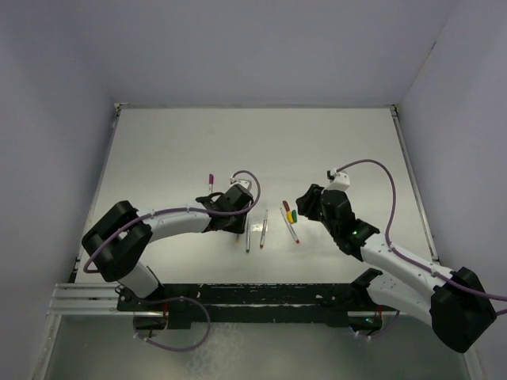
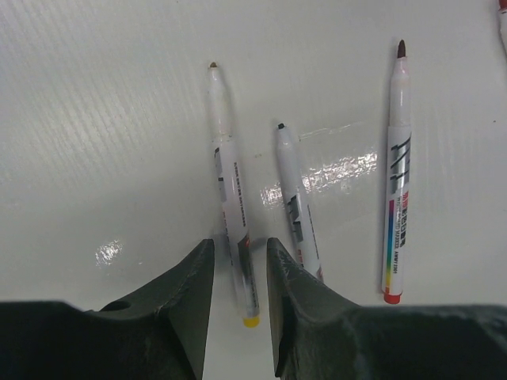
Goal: Insert the pens into the pen caps
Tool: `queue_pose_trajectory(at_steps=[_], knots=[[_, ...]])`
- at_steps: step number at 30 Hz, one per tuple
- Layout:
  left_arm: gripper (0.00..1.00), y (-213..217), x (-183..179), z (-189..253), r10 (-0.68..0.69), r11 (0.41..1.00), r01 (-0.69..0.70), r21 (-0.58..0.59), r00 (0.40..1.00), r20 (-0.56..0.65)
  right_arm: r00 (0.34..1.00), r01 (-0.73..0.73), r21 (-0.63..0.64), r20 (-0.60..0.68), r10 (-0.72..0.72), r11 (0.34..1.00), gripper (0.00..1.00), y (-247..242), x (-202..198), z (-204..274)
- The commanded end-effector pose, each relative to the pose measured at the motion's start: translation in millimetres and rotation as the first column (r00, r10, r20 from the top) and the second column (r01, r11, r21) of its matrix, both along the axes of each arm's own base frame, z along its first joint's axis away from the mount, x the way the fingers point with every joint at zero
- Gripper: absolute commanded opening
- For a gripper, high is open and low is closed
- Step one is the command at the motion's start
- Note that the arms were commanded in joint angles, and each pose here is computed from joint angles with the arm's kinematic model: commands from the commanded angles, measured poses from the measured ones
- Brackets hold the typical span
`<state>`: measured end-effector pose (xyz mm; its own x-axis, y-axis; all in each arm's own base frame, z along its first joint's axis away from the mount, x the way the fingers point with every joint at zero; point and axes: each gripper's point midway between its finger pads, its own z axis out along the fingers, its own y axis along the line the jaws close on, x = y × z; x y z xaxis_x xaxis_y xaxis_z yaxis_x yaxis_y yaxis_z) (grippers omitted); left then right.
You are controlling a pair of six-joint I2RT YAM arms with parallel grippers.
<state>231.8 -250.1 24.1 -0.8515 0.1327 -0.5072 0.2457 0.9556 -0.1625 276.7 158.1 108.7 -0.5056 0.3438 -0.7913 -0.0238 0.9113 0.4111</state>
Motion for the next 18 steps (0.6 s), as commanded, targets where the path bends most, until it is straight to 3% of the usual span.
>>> queue_pose_trajectory(at_steps=[1,18], knots=[[0.36,-5,11,1,0.026,1.000,-0.027,0.007,0.999,0.029,0.999,-0.011,0.054,0.047,0.008,0.998,0.51,7,4,15],[0.27,28,-9,-31,0.109,0.980,-0.095,0.173,0.991,-0.073,0.997,-0.005,0.094,0.074,-0.002,0.996,0.48,7,2,32]])
